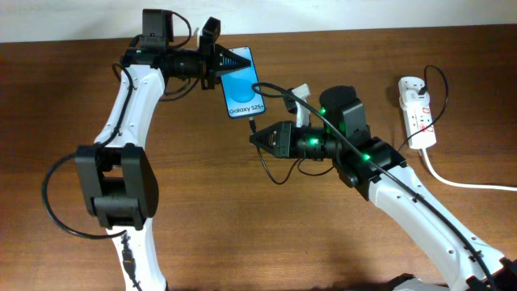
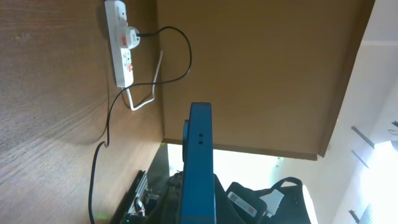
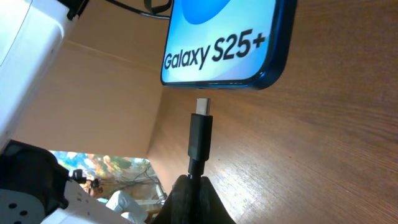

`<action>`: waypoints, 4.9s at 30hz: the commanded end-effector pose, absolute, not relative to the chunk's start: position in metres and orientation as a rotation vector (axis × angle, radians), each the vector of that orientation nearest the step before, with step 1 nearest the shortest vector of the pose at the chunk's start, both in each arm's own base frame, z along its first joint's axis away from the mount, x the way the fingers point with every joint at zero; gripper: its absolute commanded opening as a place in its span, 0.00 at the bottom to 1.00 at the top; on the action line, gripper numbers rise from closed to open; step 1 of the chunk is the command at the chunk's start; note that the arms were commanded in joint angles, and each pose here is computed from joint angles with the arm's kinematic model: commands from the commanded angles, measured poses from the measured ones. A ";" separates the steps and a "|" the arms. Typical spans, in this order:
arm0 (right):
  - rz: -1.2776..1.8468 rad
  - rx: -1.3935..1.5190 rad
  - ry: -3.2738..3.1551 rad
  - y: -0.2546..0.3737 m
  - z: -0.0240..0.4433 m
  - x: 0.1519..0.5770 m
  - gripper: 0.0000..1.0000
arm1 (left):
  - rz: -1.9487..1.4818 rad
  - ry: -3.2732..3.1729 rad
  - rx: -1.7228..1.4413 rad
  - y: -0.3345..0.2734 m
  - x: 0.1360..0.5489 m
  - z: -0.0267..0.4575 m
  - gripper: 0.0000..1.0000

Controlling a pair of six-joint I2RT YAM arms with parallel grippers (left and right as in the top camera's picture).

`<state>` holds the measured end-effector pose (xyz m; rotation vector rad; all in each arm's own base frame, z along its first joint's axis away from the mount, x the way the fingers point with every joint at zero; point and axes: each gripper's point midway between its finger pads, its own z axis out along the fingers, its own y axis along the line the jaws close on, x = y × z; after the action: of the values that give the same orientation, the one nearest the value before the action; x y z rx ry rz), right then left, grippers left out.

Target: Plug charger to phone and switch on socket

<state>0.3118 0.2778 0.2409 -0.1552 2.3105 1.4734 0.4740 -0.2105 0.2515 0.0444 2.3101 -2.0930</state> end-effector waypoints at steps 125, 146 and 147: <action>1.524 -0.088 2.325 0.291 0.235 0.318 0.04 | -2.119 2.275 0.102 -0.211 0.472 0.259 0.00; 1.492 -0.066 2.313 0.289 0.235 0.324 0.04 | -2.120 2.274 0.102 -0.211 0.472 0.259 0.00; 1.491 -0.067 2.311 0.289 0.235 0.324 0.04 | -2.119 2.275 0.102 -0.211 0.472 0.259 0.00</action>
<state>0.3175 0.2882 0.2388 -0.0714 2.3195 1.5291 0.4761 -0.2082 0.2501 0.0417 2.3088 -2.0742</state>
